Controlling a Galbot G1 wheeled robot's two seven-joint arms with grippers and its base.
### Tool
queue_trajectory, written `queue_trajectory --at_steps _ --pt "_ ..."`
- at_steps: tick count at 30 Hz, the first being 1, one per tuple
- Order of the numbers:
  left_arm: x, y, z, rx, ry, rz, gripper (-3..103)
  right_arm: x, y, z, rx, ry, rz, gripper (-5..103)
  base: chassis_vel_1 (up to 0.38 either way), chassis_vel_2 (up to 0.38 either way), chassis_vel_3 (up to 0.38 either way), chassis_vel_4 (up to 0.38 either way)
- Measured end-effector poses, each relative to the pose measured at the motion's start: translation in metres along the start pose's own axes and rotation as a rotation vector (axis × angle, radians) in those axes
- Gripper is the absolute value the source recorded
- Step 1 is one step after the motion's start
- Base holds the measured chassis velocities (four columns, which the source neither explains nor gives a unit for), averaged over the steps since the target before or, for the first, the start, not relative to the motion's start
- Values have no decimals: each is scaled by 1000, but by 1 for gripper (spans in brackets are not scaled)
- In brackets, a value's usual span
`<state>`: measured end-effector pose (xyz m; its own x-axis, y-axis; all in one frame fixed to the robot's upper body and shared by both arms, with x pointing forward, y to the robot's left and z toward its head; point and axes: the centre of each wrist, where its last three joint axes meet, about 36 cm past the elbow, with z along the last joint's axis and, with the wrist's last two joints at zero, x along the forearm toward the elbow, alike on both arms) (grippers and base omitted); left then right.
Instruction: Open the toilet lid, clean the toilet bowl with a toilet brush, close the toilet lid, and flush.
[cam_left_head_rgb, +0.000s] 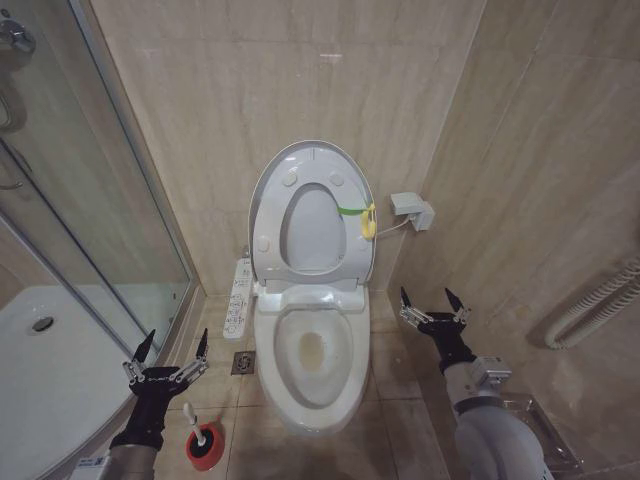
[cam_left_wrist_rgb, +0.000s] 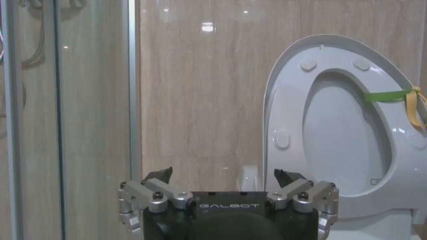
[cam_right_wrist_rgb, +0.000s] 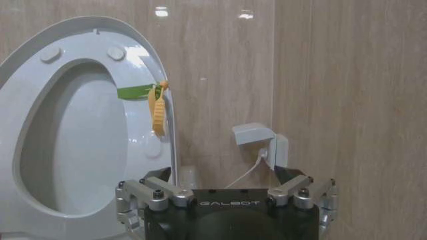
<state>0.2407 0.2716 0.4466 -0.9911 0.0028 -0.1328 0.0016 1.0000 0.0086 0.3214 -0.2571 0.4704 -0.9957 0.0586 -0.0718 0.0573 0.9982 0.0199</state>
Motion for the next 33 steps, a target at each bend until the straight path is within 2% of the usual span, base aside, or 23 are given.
queue_trajectory --at_steps 7,10,13,15,16,19,20,23,25,29,33 --pt "0 0 0 0 0 0 99 0 -3 1 1 3 0 100 0 0 0 0" --pt "0 0 0 0 0 0 99 4 -37 15 -4 65 -2 100 0 0 0 0" --pt "0 0 0 0 0 0 99 6 -46 16 -7 72 0 100 0 0 0 0" --pt "0 0 0 0 0 0 99 10 -64 23 -21 98 -7 100 0 0 0 0" --pt "0 0 0 0 0 0 99 10 -64 23 -21 98 -7 100 0 0 0 0" --pt "0 0 0 0 0 0 99 21 -100 32 -56 132 -22 100 0 0 0 0" --pt "0 0 0 0 0 0 99 21 -100 32 -56 132 -22 100 0 0 0 0" --pt "0 0 0 0 0 0 99 37 -143 38 -96 154 -33 100 0 0 0 0" --pt "0 0 0 0 0 -1 99 38 -144 37 -116 144 -49 100 0 0 0 0" --pt "0 0 0 0 0 0 99 34 -113 40 -219 95 -128 100 -4 -13 -4 -2" --pt "0 0 0 0 0 0 99 30 -102 47 -259 82 -151 100 0 0 0 0"
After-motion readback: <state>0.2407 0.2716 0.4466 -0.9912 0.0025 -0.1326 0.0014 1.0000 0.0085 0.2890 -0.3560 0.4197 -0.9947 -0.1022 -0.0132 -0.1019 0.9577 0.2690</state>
